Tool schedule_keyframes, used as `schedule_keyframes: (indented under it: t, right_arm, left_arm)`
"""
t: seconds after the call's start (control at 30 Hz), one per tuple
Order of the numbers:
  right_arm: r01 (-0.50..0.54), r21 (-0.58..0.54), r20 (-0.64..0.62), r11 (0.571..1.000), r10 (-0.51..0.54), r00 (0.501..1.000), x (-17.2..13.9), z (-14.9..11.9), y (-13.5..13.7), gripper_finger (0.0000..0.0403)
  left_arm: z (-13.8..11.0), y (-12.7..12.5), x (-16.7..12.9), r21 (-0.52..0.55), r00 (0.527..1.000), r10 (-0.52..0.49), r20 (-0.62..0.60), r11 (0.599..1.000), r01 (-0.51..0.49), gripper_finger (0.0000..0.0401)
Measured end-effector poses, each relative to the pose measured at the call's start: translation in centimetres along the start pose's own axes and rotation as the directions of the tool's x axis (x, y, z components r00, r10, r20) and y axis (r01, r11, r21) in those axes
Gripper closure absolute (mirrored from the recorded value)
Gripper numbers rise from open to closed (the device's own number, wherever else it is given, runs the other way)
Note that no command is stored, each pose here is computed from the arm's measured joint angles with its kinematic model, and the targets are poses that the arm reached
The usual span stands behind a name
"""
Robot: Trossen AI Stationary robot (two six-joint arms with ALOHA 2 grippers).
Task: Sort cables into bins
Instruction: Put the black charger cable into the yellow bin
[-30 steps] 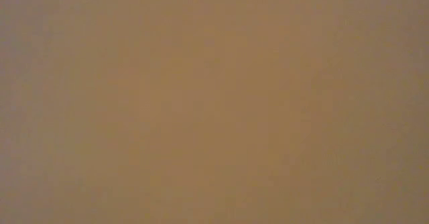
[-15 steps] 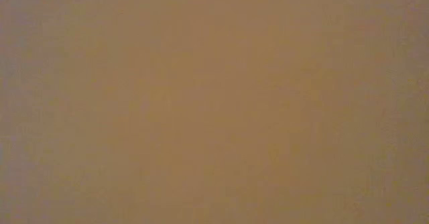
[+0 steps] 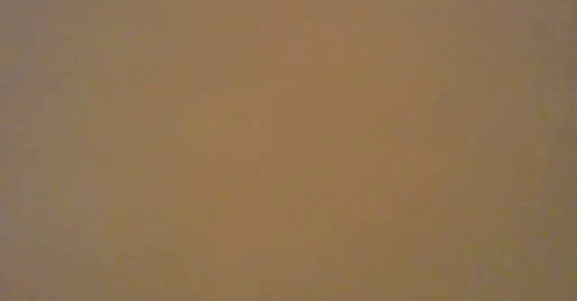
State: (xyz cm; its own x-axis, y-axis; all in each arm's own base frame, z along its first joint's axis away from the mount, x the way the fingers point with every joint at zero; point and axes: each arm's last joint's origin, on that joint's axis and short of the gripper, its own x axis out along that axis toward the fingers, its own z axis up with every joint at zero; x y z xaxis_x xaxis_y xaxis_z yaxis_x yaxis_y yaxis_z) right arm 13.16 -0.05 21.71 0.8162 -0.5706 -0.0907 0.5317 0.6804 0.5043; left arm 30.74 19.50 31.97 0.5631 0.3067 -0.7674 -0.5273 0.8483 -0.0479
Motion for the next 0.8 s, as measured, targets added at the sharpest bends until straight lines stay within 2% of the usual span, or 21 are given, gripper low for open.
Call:
schedule_keyframes:
  t: [0.07, 0.17, 0.23, 0.33, 0.5, 0.63, 0.73, 0.8]
  right_arm:
    - [0.0, 0.001, 0.0, 1.0, 0.0, 1.0, 0.0, 0.0, 0.0, 0.0191]
    - [0.0, 0.003, 0.0, 1.0, 0.0, 1.0, 0.0, 0.0, 0.0, 0.0191]
    - [0.0, 0.002, 0.0, 1.0, 0.0, 1.0, 0.0, 0.0, 0.0, 0.0191]
    - [0.0, 0.001, 0.0, 1.0, 0.0, 1.0, 0.0, 0.0, 0.0, 0.0191]
    - [0.001, -0.007, -0.001, 1.0, -0.001, 1.0, 0.0, 0.0, 0.0, 0.0191]
    - [0.004, -0.014, -0.003, 1.0, -0.004, 1.0, 0.1, -0.1, 0.0, 0.0191]
    - [0.006, -0.016, -0.003, 1.0, -0.006, 1.0, 0.1, -0.1, 0.0, 0.0191]
    - [0.006, -0.014, -0.005, 1.0, -0.007, 1.0, 0.1, -0.1, 0.0, 0.0191]
  left_arm:
    - [0.9, 1.4, 1.1, -0.125, 0.996, -0.089, 0.008, 0.988, 0.089, 0.04]
    - [1.9, 2.7, 2.6, -0.261, 0.979, -0.194, 0.067, 0.943, 0.205, 0.04]
    - [2.5, 2.8, 3.1, -0.274, 0.962, -0.247, 0.116, 0.923, 0.27, 0.04]
    - [3.1, 2.4, 3.4, -0.258, 0.956, -0.264, 0.128, 0.922, 0.289, 0.04]
    - [2.7, 1.3, 4.5, -0.158, 0.96, -0.27, 0.068, 0.948, 0.277, 0.0401]
    - [1.4, 1.5, 5.6, -0.005, 0.98, -0.187, -0.063, 0.982, 0.187, 0.0401]
    - [0.0, 1.9, 7.0, 0.106, 0.971, -0.144, -0.19, 0.98, 0.166, 0.0401]
    - [-0.3, 1.9, 7.5, 0.199, 0.97, -0.101, -0.22, 0.969, 0.146, 0.0401]
